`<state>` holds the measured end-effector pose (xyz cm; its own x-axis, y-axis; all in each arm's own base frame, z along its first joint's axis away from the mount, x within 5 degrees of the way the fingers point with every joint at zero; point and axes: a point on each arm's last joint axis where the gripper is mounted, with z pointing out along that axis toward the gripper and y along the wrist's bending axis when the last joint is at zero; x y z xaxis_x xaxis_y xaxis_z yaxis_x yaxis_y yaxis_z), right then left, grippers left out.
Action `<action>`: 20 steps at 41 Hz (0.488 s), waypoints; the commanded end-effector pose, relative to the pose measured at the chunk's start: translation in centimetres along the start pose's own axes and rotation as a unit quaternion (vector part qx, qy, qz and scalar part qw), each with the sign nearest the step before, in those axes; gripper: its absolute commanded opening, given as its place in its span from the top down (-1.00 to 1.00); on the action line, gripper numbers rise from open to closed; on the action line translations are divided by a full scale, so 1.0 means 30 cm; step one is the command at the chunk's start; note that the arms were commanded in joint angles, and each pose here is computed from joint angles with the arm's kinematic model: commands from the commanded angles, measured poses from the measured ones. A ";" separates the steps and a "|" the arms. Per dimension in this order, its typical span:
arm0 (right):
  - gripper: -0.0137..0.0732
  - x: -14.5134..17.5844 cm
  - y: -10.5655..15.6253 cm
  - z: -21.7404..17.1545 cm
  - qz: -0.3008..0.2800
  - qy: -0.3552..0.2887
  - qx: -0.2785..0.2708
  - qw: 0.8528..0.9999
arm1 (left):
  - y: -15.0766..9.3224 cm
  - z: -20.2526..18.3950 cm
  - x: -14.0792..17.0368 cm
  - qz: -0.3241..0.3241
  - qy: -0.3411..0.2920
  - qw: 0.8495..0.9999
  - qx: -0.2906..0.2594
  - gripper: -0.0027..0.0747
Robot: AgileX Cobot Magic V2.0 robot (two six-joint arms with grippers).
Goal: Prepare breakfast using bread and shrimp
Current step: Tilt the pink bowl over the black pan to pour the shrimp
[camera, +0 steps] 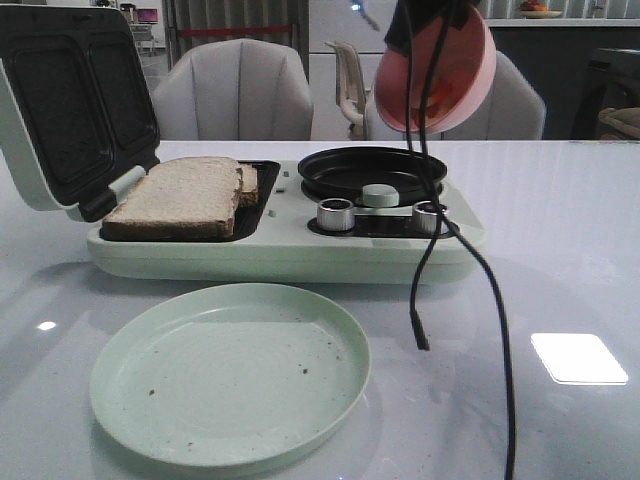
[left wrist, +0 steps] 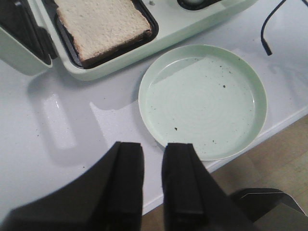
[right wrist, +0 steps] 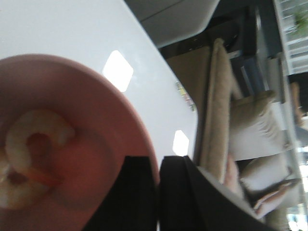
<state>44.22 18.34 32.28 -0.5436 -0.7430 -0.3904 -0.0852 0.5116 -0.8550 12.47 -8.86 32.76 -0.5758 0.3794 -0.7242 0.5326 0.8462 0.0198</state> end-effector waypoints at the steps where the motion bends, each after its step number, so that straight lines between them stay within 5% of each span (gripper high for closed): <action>1: 0.59 -0.050 -0.111 -0.078 -0.029 -0.042 0.112 0.992 | -0.005 -0.025 -0.039 0.003 -0.044 0.999 0.005 0.41; 20: 0.59 -0.108 -0.115 -0.147 -0.103 -0.078 0.235 0.963 | -0.004 -0.025 -0.036 0.004 -0.039 0.999 0.004 0.41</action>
<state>44.09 21.97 32.31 -0.4315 -0.8836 -0.1818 0.0421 0.1816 -0.9825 12.43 -8.82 32.71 -0.5808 0.3824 -0.7186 0.5318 0.8466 0.0207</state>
